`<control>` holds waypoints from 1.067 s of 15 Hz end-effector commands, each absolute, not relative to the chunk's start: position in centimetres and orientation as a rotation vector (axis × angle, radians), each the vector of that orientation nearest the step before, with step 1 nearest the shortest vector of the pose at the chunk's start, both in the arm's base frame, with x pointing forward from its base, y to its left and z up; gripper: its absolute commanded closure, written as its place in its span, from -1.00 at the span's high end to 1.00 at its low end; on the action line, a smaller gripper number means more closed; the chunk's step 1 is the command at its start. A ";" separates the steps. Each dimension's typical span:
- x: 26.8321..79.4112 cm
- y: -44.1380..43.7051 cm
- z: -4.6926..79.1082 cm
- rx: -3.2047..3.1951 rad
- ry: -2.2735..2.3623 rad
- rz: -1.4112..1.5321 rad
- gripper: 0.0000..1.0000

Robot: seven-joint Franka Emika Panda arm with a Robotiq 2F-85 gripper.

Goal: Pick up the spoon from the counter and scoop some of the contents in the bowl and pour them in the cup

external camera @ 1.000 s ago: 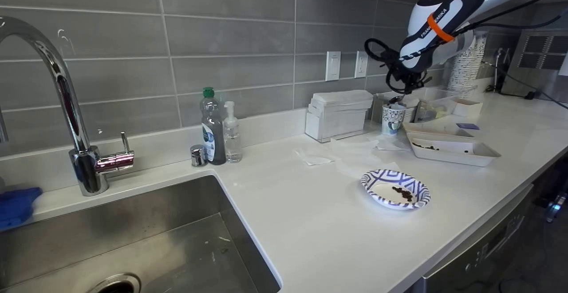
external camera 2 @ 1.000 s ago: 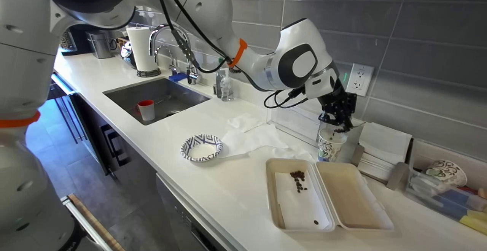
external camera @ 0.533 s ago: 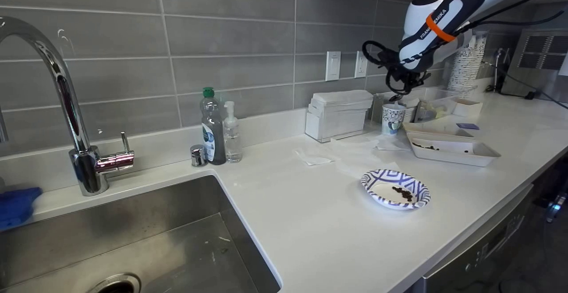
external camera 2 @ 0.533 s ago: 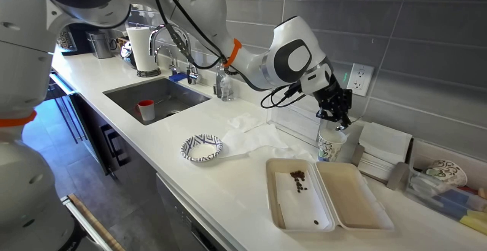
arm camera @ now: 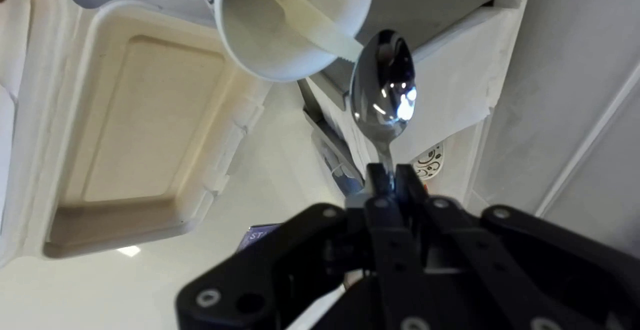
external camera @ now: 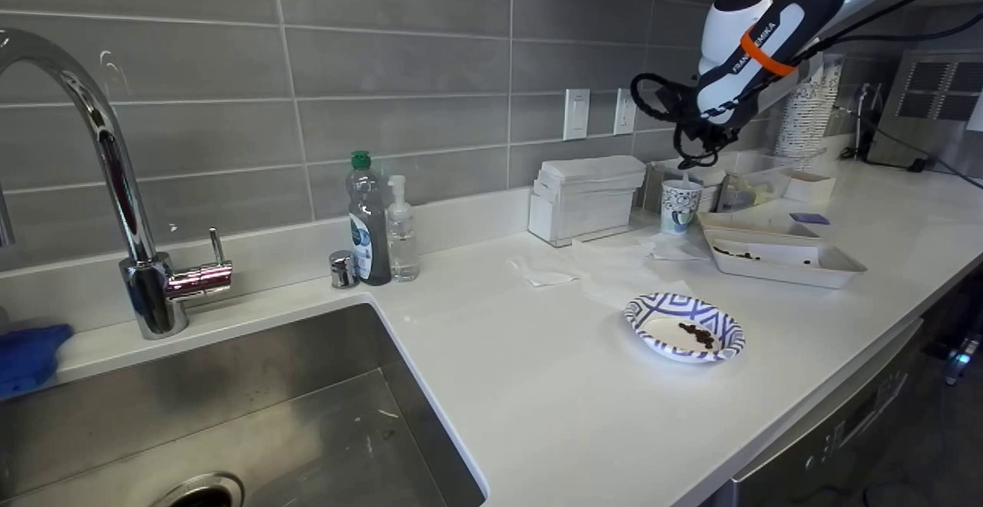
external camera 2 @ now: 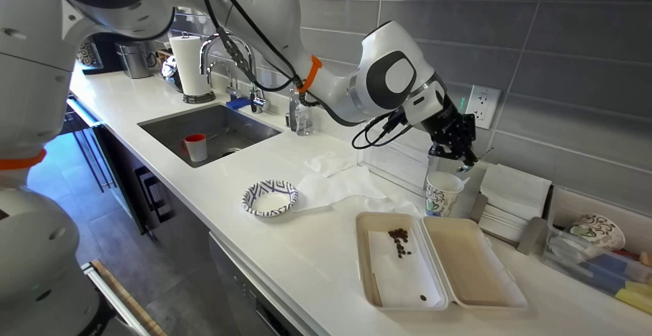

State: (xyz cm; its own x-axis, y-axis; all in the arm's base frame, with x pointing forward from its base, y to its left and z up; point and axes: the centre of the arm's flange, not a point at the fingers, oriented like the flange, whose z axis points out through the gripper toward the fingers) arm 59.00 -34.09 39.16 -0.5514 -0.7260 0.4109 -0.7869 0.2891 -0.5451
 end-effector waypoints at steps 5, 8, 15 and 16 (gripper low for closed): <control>59.2 -32.4 38.3 1.443 -2.407 1.144 -0.96; 59.8 -32.8 38.6 1.472 -2.387 1.152 -0.83; 59.1 -31.6 39.4 1.496 -2.368 1.144 -0.96; 58.9 -31.1 39.7 1.506 -2.366 1.143 -0.96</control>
State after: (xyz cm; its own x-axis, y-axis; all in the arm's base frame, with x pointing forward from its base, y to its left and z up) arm 59.89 -32.59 38.88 -0.5167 -0.7243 0.4565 -0.8065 0.2328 -0.5435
